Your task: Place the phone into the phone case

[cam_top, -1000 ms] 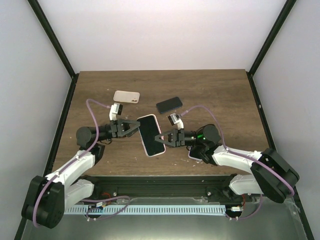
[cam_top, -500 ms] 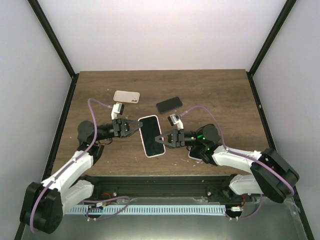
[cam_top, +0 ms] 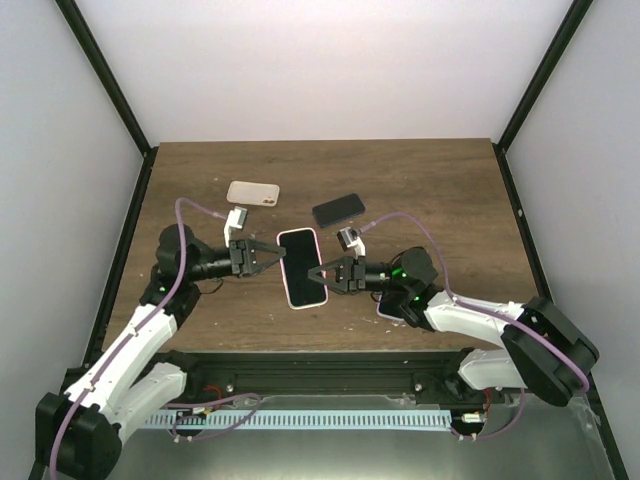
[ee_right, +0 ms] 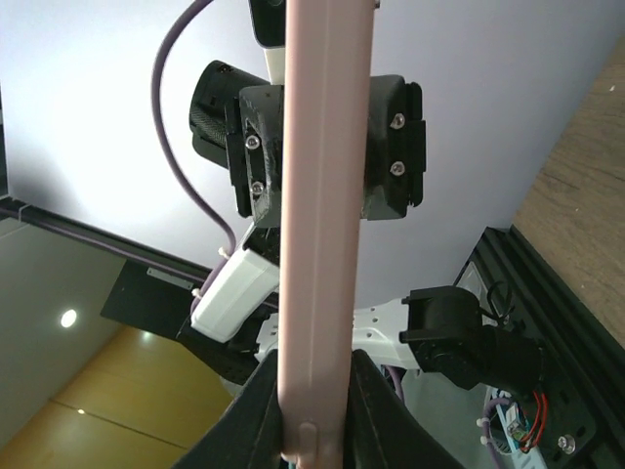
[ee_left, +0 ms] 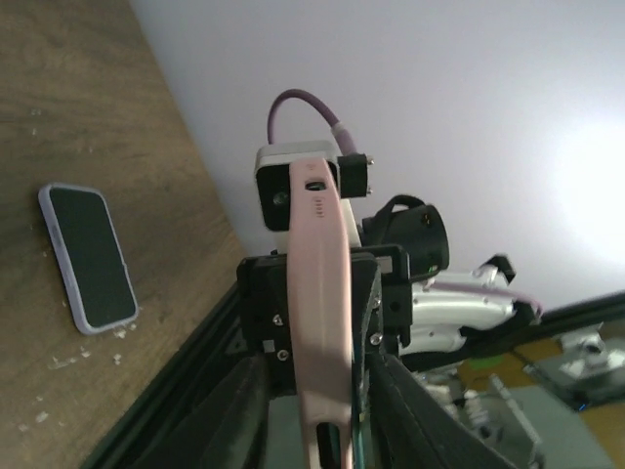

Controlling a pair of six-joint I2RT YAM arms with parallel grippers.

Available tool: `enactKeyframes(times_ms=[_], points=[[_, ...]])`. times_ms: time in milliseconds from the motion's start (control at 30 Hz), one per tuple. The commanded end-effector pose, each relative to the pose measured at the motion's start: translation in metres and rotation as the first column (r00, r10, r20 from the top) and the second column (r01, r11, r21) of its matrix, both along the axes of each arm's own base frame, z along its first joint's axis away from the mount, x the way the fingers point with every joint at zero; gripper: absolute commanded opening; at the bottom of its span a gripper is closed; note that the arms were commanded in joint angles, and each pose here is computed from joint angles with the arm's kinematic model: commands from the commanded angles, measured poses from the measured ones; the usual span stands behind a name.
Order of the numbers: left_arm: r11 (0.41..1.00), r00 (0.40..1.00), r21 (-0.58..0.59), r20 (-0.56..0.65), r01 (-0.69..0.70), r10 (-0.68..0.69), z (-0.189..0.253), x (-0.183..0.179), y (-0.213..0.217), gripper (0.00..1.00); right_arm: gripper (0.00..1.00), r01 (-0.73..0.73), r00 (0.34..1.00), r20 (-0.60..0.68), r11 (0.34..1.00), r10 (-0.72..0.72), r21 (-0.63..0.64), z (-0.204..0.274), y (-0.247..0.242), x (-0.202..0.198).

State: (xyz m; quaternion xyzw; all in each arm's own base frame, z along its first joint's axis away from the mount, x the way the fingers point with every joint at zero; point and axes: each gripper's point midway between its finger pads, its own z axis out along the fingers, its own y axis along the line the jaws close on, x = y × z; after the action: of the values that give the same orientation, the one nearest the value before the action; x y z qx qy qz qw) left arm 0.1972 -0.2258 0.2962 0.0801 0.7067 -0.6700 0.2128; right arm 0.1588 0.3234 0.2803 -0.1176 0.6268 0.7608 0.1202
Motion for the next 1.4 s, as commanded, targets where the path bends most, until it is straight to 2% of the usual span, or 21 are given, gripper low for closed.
enactKeyframes(times_ms=[0, 67, 167, 267, 333, 433, 533, 633, 800, 1000, 1067, 1200, 1267, 1367], points=[[0.996, 1.000, 0.086, -0.012, -0.001, 0.002, -0.013, 0.001, 0.000, 0.23, 0.11, 0.060, 0.996, 0.069, 0.996, -0.064, 0.061, 0.024, -0.004, 0.006], [0.995, 1.000, 0.101, -0.011, 0.006, -0.004, -0.015, 0.001, 0.000, 0.10, 0.16, 0.065, 0.995, 0.068, 0.997, -0.068, 0.035, 0.021, -0.002, 0.007], [0.995, 1.000, 0.102, -0.018, 0.016, -0.014, -0.016, 0.002, -0.002, 0.03, 0.20, 0.082, 0.994, 0.071, 0.996, -0.083, 0.016, 0.018, -0.002, 0.010], [0.993, 1.000, 0.113, -0.025, 0.020, -0.017, -0.017, 0.003, -0.002, 0.01, 0.13, 0.099, 0.992, 0.076, 0.995, -0.099, 0.007, 0.018, -0.002, 0.012], [0.993, 0.999, 0.112, -0.020, 0.028, -0.026, -0.014, 0.002, -0.003, 0.05, 0.09, 0.101, 0.991, 0.082, 0.995, -0.102, 0.013, 0.020, -0.002, 0.012], [0.994, 0.999, 0.107, -0.030, 0.035, -0.032, -0.015, 0.001, -0.003, 0.21, 0.07, 0.116, 0.991, 0.070, 0.993, -0.117, 0.026, 0.022, -0.002, 0.016], [0.994, 0.997, 0.098, -0.060, 0.055, -0.050, -0.019, -0.003, -0.003, 0.44, 0.06, 0.165, 0.985, 0.050, 0.985, -0.168, 0.049, 0.027, -0.006, 0.023], [0.992, 0.992, 0.091, -0.105, 0.084, -0.074, -0.028, -0.009, -0.004, 0.54, 0.06, 0.233, 0.971, 0.039, 0.971, -0.235, 0.052, 0.030, -0.009, 0.035], [0.987, 0.978, 0.096, -0.172, 0.132, -0.114, -0.047, -0.018, -0.007, 0.57, 0.06, 0.330, 0.942, 0.050, 0.943, -0.332, 0.039, 0.035, -0.012, 0.055], [0.984, 0.975, 0.093, -0.180, 0.149, -0.131, -0.051, -0.021, -0.010, 0.56, 0.06, 0.336, 0.940, 0.046, 0.942, -0.337, 0.020, 0.034, -0.004, 0.065], [0.983, 0.973, 0.091, -0.186, 0.159, -0.140, -0.052, -0.020, -0.011, 0.51, 0.06, 0.336, 0.941, 0.038, 0.942, -0.337, 0.021, 0.032, -0.002, 0.067], [0.983, 0.973, 0.098, -0.185, 0.157, -0.137, -0.053, -0.018, -0.012, 0.20, 0.07, 0.327, 0.945, 0.027, 0.945, -0.327, 0.011, 0.026, 0.001, 0.068], [0.982, 0.975, 0.119, -0.182, 0.146, -0.123, -0.056, -0.015, -0.011, 0.08, 0.10, 0.324, 0.946, 0.028, 0.946, -0.324, 0.003, 0.023, 0.001, 0.068], [0.980, 0.976, 0.141, -0.186, 0.144, -0.117, -0.060, -0.014, -0.011, 0.00, 0.20, 0.322, 0.947, 0.021, 0.946, -0.322, -0.032, 0.013, 0.002, 0.068]])
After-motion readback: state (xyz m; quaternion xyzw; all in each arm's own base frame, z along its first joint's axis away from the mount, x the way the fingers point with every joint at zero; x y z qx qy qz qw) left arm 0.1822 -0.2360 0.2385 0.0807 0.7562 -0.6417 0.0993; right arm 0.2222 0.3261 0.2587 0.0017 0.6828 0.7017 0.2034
